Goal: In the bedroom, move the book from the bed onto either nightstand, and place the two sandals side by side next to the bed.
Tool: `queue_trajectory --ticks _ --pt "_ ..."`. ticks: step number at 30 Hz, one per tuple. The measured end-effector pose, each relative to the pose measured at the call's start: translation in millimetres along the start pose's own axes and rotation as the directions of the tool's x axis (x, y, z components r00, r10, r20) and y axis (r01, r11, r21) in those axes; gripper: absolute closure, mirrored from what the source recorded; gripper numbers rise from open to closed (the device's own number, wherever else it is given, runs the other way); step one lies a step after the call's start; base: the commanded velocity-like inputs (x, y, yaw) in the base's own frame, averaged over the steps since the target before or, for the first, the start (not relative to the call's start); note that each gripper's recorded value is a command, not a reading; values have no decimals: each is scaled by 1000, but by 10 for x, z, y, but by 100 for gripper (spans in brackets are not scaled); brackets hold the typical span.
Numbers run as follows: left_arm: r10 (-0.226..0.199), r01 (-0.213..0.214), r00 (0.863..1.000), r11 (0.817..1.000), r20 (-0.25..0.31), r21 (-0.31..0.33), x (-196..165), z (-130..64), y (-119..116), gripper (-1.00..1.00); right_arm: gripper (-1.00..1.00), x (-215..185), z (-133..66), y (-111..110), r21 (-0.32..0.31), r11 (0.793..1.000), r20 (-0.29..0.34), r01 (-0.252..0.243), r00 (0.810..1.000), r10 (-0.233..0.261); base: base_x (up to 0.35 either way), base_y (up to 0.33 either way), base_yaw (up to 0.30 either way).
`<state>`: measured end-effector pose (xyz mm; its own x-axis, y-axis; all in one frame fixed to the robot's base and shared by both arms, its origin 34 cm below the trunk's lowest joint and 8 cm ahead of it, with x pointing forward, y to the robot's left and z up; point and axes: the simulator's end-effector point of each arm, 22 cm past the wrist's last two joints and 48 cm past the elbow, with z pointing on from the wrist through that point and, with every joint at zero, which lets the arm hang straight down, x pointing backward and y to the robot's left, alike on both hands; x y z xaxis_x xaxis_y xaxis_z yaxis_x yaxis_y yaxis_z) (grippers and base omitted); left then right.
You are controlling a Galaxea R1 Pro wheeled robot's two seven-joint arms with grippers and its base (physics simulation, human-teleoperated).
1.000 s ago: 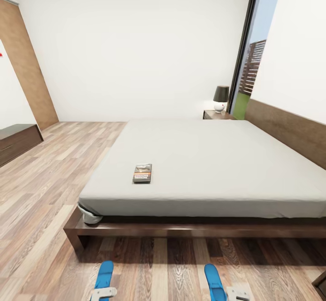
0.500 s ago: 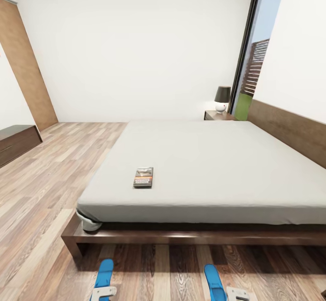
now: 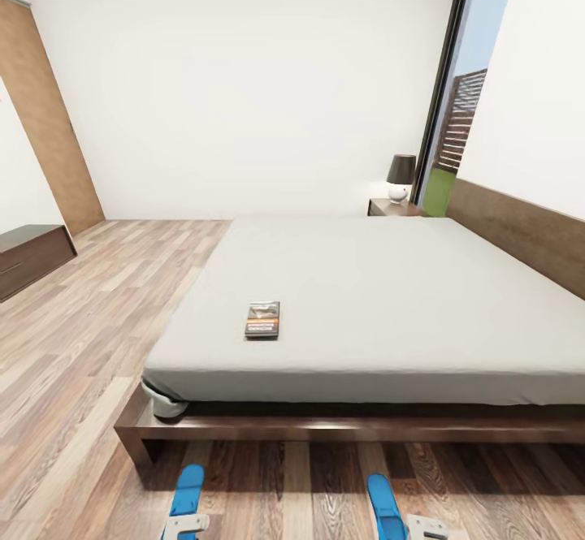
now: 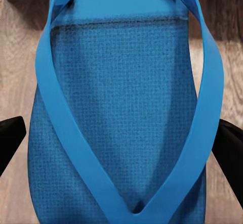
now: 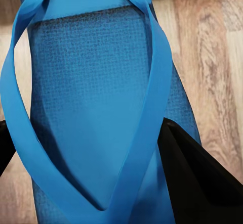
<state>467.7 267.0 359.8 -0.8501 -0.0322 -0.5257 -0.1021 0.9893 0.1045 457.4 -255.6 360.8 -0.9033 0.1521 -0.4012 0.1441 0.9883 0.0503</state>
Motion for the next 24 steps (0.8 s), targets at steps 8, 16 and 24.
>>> queue_trajectory --ticks 8,16,24 --pt "0 0 1000 1000 0 1 -1 0 -5 100 100 0 0 -3 0 1000 0 0 1000 0 1 10 0" --pt "-2 2 1000 1000 -3 1 35 29 -14 100 100 3 32 -7 0 1000 4 6 1000 -6 0 1 0" --pt "-4 4 1000 1000 -10 7 162 150 -68 100 100 85 170 -14 -1 1000 7 11 1000 -11 0 0 0"
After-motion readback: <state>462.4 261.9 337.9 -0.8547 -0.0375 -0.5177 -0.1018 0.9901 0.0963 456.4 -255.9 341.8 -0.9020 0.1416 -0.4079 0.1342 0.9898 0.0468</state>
